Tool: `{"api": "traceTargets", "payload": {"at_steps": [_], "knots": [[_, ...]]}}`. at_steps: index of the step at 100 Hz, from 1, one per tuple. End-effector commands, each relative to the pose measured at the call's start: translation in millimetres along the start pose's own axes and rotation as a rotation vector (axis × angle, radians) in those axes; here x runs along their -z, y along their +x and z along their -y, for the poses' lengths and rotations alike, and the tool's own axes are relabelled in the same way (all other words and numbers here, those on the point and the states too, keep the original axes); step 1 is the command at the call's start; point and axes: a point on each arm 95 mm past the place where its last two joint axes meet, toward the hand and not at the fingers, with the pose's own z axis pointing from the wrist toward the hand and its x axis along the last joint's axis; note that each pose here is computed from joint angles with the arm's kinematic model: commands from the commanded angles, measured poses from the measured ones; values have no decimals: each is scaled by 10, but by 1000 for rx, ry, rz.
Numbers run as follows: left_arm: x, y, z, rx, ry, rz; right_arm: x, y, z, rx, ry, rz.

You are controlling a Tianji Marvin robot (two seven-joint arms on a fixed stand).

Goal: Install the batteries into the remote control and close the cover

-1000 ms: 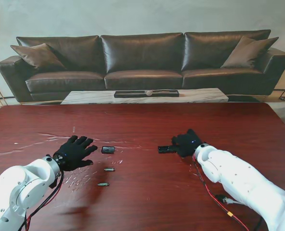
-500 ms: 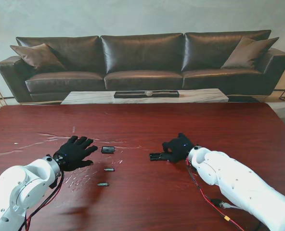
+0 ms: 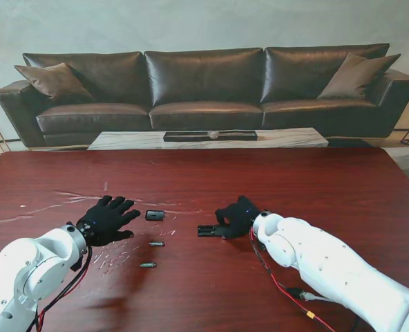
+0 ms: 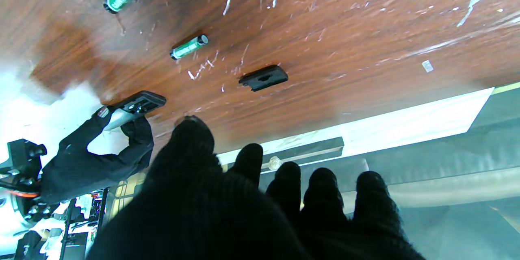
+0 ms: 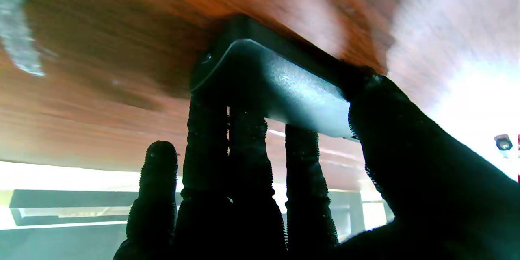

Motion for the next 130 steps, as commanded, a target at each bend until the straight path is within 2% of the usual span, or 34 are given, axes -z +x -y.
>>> {"api": "traceTargets", "payload": {"at_steps": [1,57,93,130], "knots": [[7,12,16,-2,1,-4,-19,317,299,-19,70,-55],[22,11,14,-1,5,-1,-33,524,397,-58,126,-78],[41,-2,11,1,11,7,-39,484,476,-36,179,-60],[37,-6,13,5,0,9,-19,452,458,-29,193,-67]]}}
